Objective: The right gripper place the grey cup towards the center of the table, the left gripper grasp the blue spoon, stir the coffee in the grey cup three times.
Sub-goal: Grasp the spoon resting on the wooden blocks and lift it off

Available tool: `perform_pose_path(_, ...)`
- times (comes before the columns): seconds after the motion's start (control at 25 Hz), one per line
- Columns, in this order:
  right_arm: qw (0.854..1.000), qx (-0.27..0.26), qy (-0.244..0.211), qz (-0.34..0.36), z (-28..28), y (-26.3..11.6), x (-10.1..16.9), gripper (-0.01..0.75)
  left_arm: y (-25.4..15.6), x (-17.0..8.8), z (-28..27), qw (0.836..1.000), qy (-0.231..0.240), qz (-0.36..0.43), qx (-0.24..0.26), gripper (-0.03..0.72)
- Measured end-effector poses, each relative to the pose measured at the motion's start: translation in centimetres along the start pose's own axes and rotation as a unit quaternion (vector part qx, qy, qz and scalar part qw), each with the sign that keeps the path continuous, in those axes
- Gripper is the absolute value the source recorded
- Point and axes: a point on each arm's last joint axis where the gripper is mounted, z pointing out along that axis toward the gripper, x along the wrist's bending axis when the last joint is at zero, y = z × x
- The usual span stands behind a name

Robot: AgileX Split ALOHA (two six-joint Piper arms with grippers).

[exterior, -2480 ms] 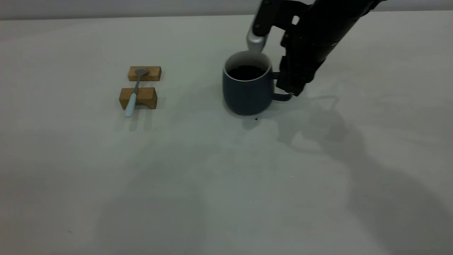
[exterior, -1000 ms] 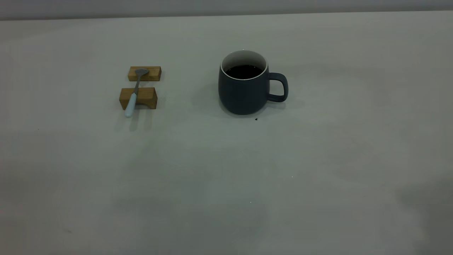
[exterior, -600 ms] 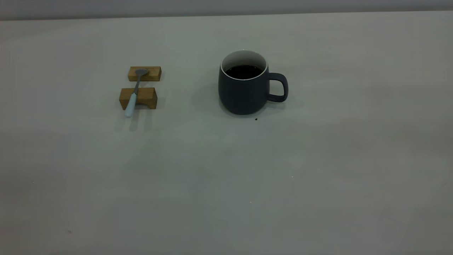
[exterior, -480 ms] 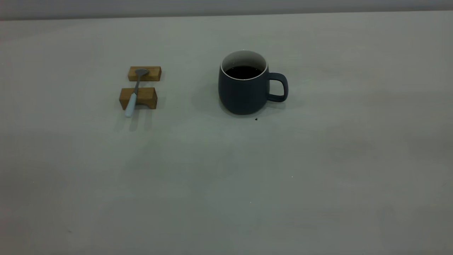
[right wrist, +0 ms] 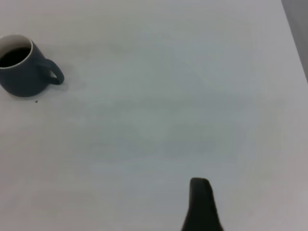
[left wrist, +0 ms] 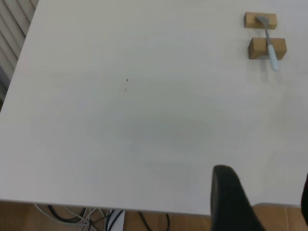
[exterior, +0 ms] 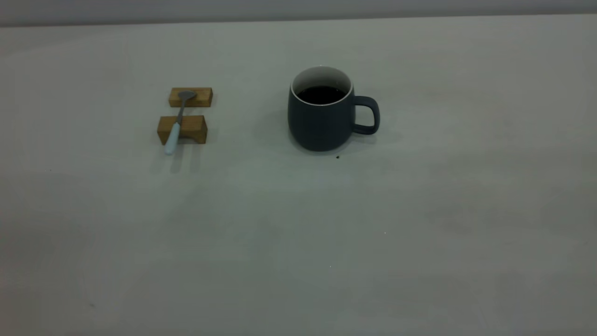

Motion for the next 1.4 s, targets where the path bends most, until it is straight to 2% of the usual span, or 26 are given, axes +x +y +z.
perform_pose_path(1.16,1.000,0.001,0.000,0.001,0.0,0.0,0.0,0.582,0.1,0.0,-0.1,1.000,-0.003,-0.006,-0.003,0.436)
perform_pose_path(1.24,1.000,0.001,0.000,0.001,0.0,0.0,0.0,0.582,1.0,-0.1,-0.3,1.000,-0.005,-0.007,-0.020,0.444)
perform_pose_path(1.32,1.000,0.001,0.000,0.002,0.0,0.0,0.0,0.582,3.1,-0.2,-0.7,0.999,-0.010,-0.007,-0.044,0.467)
perform_pose_path(1.4,1.000,0.001,0.000,0.002,0.0,0.0,0.0,0.582,6.0,-0.5,-0.2,0.999,-0.016,-0.003,-0.045,0.507)
